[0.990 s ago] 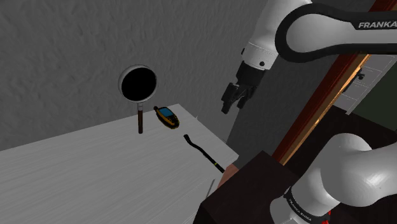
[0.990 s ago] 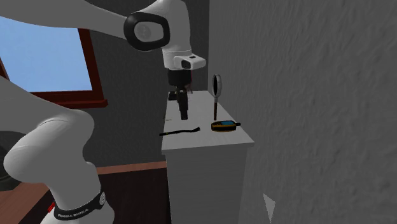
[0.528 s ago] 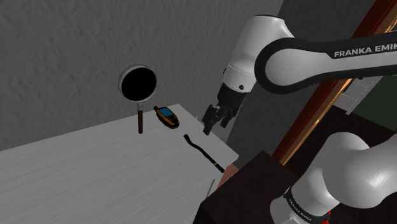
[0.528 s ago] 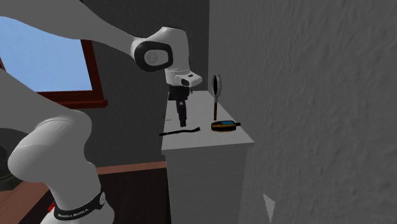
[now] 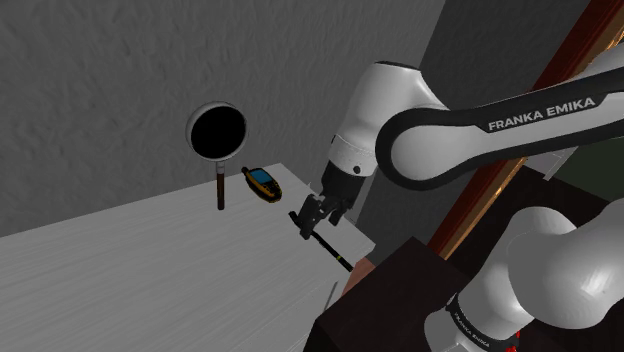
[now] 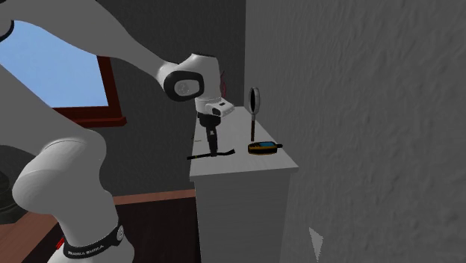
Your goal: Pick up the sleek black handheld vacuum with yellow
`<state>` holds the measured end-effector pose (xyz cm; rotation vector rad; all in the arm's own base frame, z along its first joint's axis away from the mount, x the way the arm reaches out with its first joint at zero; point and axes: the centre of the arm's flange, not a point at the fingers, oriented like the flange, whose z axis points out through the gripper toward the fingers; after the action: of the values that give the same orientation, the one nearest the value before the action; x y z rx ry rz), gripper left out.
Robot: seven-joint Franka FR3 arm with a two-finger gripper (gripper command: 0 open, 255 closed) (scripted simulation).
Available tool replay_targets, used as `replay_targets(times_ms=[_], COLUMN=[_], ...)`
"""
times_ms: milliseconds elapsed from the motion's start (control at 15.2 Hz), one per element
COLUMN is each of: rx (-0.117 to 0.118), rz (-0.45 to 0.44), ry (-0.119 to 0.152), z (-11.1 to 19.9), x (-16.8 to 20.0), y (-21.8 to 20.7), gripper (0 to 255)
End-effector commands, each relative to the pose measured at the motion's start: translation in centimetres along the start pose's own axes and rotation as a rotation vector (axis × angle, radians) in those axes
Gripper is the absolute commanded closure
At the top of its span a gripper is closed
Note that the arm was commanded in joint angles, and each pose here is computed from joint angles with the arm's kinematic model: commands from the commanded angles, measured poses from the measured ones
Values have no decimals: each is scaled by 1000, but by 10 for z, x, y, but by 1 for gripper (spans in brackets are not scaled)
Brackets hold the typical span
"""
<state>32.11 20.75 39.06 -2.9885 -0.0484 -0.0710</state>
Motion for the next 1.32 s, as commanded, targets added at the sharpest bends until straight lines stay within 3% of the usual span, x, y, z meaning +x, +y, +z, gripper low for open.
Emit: replay_targets(times_ms=[0, 264, 330, 924, 1254], rx=[0, 0, 0, 0, 0], rz=[0, 0, 0, 0, 0], ry=[1, 1, 1, 1, 1], z=[11, 19, 19, 19, -7], x=[0, -1, -1, -1, 0], y=[3, 4, 4, 4, 0], gripper=[0, 0, 255, 255, 255])
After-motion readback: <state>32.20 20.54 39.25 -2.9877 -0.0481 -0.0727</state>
